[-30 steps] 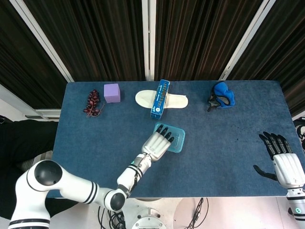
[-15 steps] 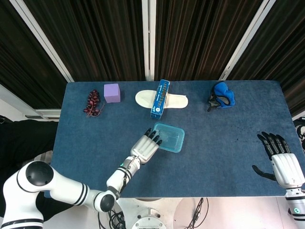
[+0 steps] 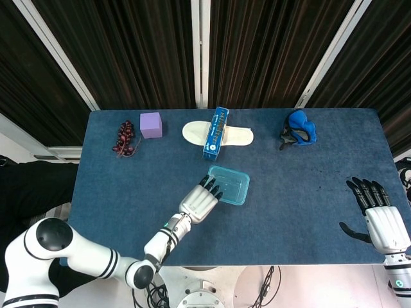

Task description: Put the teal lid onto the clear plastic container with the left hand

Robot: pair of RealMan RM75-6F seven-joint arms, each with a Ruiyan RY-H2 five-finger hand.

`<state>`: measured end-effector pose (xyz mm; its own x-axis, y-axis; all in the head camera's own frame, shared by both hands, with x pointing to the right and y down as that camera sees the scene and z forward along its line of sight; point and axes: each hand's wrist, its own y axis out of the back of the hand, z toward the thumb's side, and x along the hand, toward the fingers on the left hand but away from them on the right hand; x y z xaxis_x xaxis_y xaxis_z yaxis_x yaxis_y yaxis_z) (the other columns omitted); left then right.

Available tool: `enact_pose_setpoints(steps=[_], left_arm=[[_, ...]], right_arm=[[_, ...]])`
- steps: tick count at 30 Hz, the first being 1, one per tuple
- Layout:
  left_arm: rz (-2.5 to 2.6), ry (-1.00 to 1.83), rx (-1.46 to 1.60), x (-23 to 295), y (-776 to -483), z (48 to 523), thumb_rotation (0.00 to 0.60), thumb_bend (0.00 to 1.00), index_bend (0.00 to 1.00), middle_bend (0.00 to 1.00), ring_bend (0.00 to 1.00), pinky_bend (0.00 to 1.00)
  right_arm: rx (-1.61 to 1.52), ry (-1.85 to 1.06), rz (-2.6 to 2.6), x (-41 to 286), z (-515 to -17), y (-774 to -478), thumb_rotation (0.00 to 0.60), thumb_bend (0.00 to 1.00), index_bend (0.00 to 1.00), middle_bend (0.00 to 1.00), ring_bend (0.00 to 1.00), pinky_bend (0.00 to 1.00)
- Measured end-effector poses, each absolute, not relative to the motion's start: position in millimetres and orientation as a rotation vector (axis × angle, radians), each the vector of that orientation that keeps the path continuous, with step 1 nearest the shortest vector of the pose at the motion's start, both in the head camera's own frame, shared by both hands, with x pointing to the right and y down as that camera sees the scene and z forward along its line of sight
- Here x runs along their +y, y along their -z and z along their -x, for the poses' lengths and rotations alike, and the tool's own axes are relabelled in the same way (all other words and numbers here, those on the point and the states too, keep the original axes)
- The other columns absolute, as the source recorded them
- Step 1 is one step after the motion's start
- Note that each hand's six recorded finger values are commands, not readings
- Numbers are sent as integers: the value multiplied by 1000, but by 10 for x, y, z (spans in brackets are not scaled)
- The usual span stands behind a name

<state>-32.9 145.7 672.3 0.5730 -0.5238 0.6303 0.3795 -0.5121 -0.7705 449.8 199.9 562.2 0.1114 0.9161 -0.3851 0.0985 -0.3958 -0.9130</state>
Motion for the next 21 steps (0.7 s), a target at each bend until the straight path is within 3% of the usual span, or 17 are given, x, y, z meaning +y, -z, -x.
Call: enact_pose_setpoints(steps=[9, 21], left_arm=[[1806, 1025, 100, 1524, -6685, 24, 600, 0, 182, 130, 0, 44], [1788, 1117, 159, 1231, -6812, -212, 600, 0, 183, 130, 0, 45]], right_arm=[[-1018, -1372, 1627, 2021, -4517, -5599, 600, 116, 0, 58, 0, 0], [-1028, -1384, 1625, 2046, -4561, -5602, 600, 116, 0, 59, 0, 0]])
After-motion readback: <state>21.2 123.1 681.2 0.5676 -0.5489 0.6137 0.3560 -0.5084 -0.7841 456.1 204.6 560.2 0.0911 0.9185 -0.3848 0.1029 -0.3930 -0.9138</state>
